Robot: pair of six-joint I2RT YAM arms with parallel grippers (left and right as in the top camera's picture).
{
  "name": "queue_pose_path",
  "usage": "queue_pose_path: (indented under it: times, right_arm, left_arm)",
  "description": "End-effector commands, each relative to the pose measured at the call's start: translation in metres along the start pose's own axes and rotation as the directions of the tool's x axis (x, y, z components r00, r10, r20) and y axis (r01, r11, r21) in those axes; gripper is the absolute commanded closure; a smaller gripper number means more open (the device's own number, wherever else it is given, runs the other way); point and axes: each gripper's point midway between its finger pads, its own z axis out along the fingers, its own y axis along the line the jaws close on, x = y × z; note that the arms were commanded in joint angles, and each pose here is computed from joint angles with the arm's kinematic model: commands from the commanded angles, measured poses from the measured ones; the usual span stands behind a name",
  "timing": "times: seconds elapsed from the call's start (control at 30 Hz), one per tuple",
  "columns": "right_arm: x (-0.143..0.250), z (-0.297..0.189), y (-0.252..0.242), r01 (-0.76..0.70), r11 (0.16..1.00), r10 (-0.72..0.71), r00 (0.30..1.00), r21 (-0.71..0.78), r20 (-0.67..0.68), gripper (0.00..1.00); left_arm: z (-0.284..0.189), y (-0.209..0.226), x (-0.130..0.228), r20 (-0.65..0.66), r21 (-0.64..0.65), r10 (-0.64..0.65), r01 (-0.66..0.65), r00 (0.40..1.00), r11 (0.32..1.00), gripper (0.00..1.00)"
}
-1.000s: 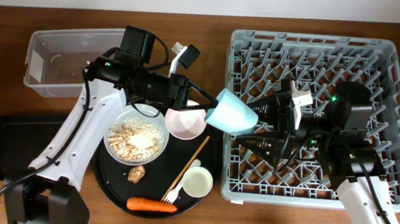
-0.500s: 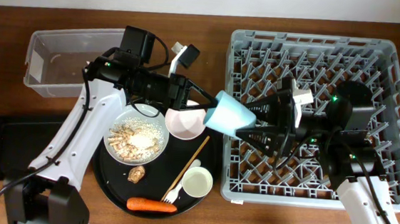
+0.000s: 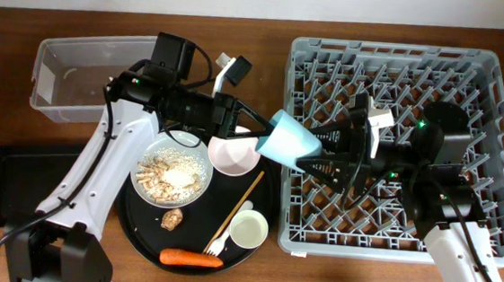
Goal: Sort waste into correct bins and load items into the dishwasher rack
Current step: 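Hand the cup from the left gripper to the right gripper, then place the cup upside down in the rack's right side with right gripper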
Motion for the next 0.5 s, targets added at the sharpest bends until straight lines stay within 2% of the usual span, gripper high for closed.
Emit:
queue_pose_path:
  times: [0.0,0.17,0.3,0.33,0.43,0.47]
  right_arm:
    - [-0.001,0.001,-0.009,-0.041,0.997,0.042,0.999,0.058,-0.002,0.39]
    - [0.012,-0.002,-0.03,-0.12,0.975,0.126,0.992,0.187,-0.017,0.4]
    - [0.026,-0.009,-0.051,-0.178,0.929,0.198,0.98,0.325,-0.029,0.44]
    - [0.029,-0.011,-0.056,-0.191,0.914,0.216,0.976,0.358,-0.032,0.45]
    - [0.044,-0.029,-0.074,-0.244,0.809,0.318,0.947,0.536,-0.05,0.45]
    - [0.055,-0.045,-0.081,-0.26,0.718,0.39,0.919,0.645,-0.064,0.45]
  left_arm:
    - [-0.003,0.013,-0.004,0.012,-0.118,0.028,-0.027,1.0,0.993,0.73]
    - [-0.013,0.054,0.0,0.019,-0.352,-0.017,0.022,1.0,0.936,0.7]
    - [-0.038,0.092,0.012,0.036,-0.572,-0.088,0.093,0.995,0.815,0.7]
    - [-0.047,0.101,0.015,0.044,-0.623,-0.107,0.11,0.993,0.775,0.7]
    - [-0.085,0.13,0.03,0.072,-0.785,-0.165,0.158,0.984,0.598,0.69]
    - [-0.103,0.139,0.034,0.084,-0.843,-0.178,0.165,0.98,0.512,0.69]
